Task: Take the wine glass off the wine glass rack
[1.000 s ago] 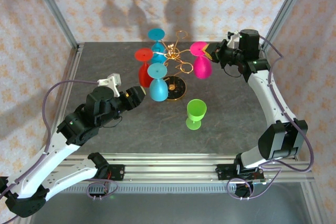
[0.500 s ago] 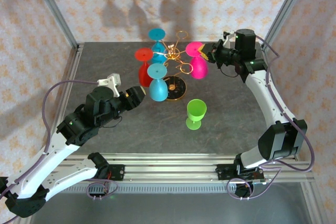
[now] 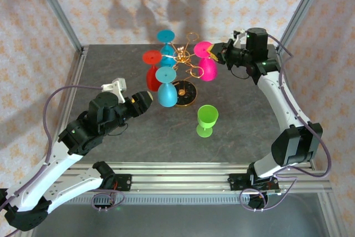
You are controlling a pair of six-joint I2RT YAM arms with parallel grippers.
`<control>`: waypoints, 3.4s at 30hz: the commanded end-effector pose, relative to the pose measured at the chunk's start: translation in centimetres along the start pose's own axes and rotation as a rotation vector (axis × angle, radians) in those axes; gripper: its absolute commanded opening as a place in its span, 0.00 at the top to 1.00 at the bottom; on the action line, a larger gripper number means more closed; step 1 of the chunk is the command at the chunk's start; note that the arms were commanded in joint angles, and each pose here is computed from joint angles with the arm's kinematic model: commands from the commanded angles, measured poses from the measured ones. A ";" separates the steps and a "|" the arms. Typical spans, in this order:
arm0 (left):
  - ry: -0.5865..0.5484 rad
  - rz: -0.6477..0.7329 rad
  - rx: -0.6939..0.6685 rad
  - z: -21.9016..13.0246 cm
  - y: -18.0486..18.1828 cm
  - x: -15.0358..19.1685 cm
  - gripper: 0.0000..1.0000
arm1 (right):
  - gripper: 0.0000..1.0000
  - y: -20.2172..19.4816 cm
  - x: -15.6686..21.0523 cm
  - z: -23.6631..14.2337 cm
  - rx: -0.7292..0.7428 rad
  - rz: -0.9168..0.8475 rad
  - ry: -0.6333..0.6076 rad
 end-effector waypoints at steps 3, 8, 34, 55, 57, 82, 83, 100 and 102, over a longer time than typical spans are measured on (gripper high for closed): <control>-0.027 0.000 -0.018 -0.3 0.4 -0.3 0.35 | 1.00 2.0 -0.4 -0.1 -0.062 -0.048 -0.003; -0.030 -0.002 -0.018 -0.2 0.5 -0.2 0.35 | 1.00 2.1 -0.2 -0.1 -0.063 -0.047 0.006; -0.031 -0.004 -0.015 -0.8 1.0 0.0 0.35 | 1.00 3.1 1.7 -1.6 -0.067 -0.070 0.025; -0.020 0.016 -0.032 -3.0 1.3 -0.2 0.35 | 1.00 4.2 5.2 -6.4 0.023 -0.126 0.007; -0.023 0.016 -0.038 -3.4 1.5 -0.1 0.35 | 1.00 4.3 5.5 -7.2 0.034 -0.132 -0.006; 0.071 0.032 -0.232 -5.3 4.4 1.1 0.36 | 1.00 10.2 13.2 -15.0 -0.143 -0.254 0.133; 0.072 0.023 -0.237 -5.2 4.6 1.2 0.36 | 1.00 10.6 13.5 -15.2 -0.169 -0.259 0.146; 0.070 -0.096 -0.281 -6.8 8.2 3.1 0.39 | 1.00 12.5 20.6 -10.8 -0.242 -0.448 0.372; 0.068 -0.107 -0.293 -7.4 8.8 3.2 0.39 | 1.00 12.5 21.8 -9.6 -0.217 -0.506 0.402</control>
Point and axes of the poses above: each hand's point on the last joint's axis, 136 mm out from that joint toward the fingers, its own z axis out along the fingers, its own y axis along the line the jaws close on, x = y × z, the point moved 9 cm from there along -z, back along the fingers, and after that the axes turned 7 degrees about -z, right-handed, at the moved point
